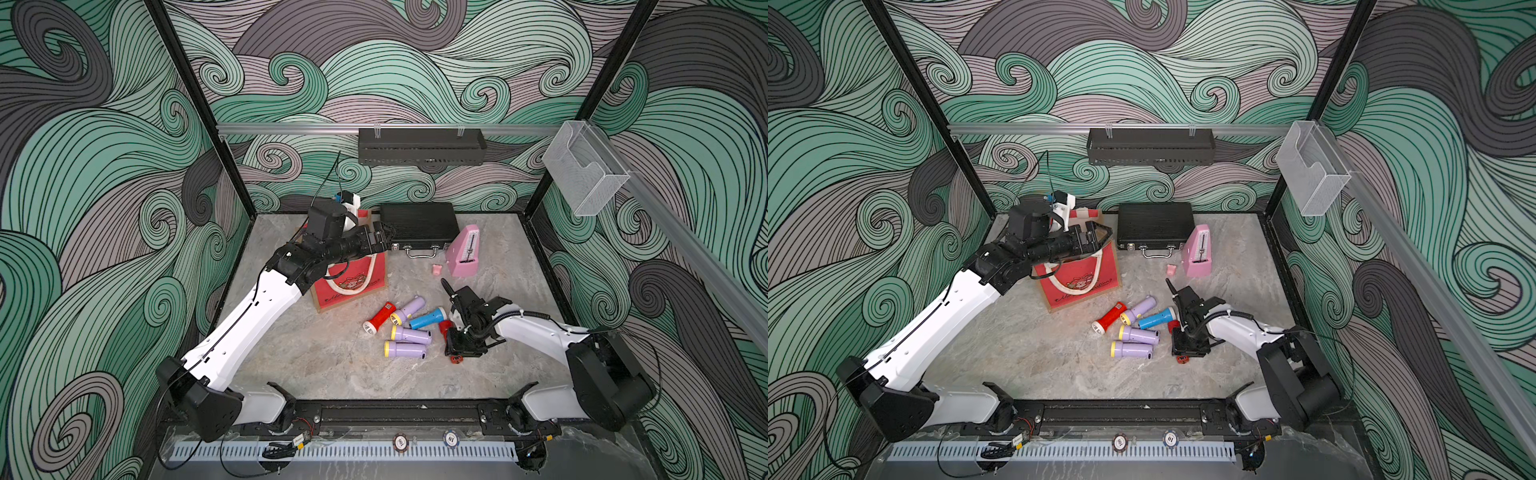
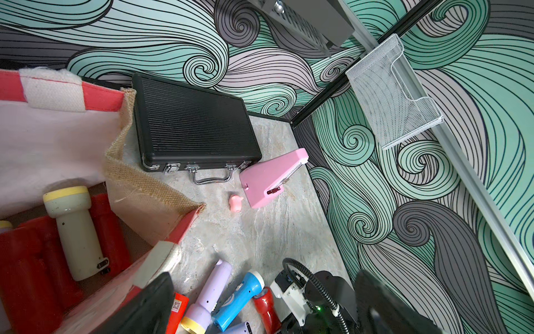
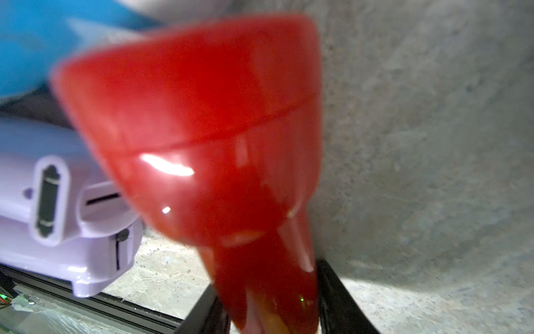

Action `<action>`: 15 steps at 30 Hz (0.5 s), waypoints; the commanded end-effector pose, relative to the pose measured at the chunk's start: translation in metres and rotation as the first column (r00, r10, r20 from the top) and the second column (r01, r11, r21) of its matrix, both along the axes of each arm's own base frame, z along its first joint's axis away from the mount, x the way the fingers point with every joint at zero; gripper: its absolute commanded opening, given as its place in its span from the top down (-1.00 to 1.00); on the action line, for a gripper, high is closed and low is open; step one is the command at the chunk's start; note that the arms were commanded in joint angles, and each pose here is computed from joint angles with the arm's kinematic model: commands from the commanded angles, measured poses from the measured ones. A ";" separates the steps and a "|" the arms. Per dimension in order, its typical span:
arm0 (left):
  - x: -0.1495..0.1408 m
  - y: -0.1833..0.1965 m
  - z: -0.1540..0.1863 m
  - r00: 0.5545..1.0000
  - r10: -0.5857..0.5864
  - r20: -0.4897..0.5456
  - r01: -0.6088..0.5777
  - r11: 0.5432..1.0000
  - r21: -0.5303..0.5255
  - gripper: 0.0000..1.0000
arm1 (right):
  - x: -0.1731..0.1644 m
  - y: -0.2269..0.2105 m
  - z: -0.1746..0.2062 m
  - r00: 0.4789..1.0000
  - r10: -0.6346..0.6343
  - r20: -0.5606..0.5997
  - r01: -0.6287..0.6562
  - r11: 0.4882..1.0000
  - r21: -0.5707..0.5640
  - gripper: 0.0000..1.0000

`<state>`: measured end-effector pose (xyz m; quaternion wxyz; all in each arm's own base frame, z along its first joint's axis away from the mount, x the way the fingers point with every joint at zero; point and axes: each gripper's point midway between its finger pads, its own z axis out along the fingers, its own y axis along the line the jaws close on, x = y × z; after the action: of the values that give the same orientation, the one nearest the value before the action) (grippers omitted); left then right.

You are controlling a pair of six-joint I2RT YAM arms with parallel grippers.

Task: Put the flashlights into the tote bags
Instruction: Pick up the flashlight from the center of the board.

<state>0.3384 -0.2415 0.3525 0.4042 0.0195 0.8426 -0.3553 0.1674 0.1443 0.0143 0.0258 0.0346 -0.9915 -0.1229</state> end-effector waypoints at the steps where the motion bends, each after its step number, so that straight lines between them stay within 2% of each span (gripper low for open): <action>1: 0.001 0.000 0.008 1.000 0.007 0.022 -0.007 1.000 -0.018 -0.97 | 0.002 -0.005 -0.004 1.000 0.003 0.006 -0.003 0.999 -0.043 0.13; 11: 0.002 -0.001 0.005 1.000 0.013 0.006 -0.013 0.999 -0.041 -0.97 | 0.004 -0.010 -0.001 0.999 0.002 0.035 0.001 0.997 -0.074 0.35; 15: 0.002 0.000 0.004 1.000 0.019 0.002 -0.019 0.999 -0.050 -0.97 | 0.006 -0.014 0.001 0.998 -0.011 0.056 0.016 0.995 -0.093 0.29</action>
<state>0.3404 -0.2428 0.3478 0.4002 0.0069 0.8417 -0.3625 0.1691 0.1412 0.0143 0.0146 0.0385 -0.9935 -0.1058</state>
